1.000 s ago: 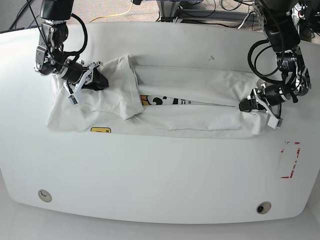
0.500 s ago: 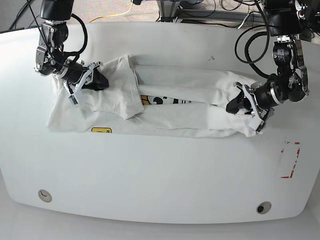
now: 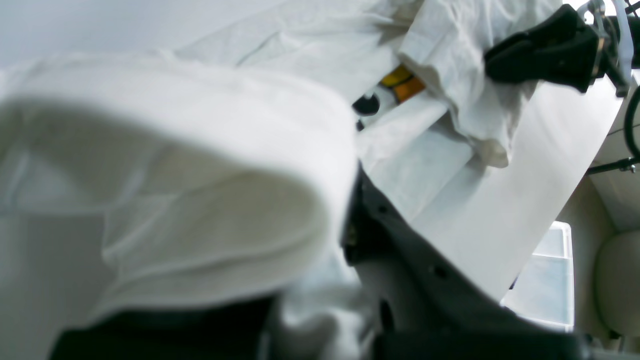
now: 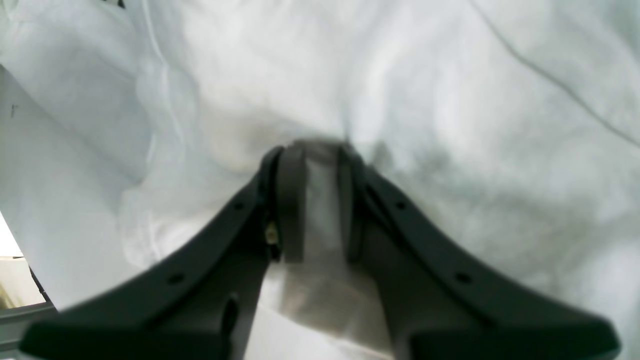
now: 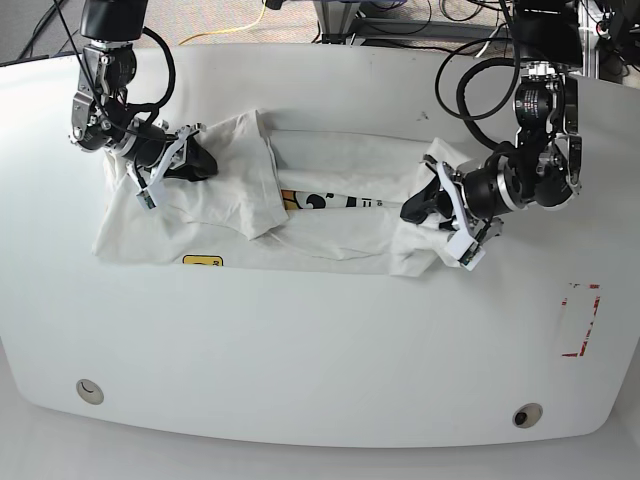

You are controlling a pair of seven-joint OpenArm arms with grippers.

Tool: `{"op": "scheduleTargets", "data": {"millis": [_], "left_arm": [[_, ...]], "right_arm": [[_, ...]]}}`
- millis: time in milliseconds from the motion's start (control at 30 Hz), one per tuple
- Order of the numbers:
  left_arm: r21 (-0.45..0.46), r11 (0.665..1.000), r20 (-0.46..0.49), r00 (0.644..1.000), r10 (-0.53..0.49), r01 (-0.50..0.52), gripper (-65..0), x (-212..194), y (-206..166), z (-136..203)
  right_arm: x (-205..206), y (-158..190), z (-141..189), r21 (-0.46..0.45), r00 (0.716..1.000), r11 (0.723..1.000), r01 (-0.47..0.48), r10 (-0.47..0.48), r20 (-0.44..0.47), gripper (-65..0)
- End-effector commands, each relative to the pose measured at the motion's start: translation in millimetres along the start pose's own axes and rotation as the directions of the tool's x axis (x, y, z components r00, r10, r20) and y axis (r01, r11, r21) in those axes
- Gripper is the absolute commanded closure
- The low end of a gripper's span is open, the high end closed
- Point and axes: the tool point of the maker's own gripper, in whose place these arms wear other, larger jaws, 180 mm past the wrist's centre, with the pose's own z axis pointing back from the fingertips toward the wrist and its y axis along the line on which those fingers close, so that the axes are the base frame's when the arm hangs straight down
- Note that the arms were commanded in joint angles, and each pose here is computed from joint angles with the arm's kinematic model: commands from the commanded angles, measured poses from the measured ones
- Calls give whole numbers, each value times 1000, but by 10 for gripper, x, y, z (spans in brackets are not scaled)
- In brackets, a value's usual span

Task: Layout the t-shirt on the table in an organized manner, then fold the t-shirt properly
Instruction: 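Lift the held side and fold it toward the right gripper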

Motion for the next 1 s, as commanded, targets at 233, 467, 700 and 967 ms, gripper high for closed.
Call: {"op": "scheduleTargets", "data": {"millis": [233,467,700,967], "left_arm": [[-69,998,55,998,-5,9,-4,334,-269,-362],[-41,997,-6,998,-64,64,-4,293,-289,-529],[-4,997,-46,995,-83,83,-4,181,-151,-439],[119,985,-113,987,-112,125,-3,-23,289,5]], "right_arm": [[-534,-184,58,-93,971,995,-18,-5,-241,-130],[-516,-186,55,-94,972,995,-20,-3,-237,-130],[-516,-186,55,-94,972,995,-20,-3,-237,-130],[-516,-186,55,-94,972,995,-20,-3,-237,-130]]}}
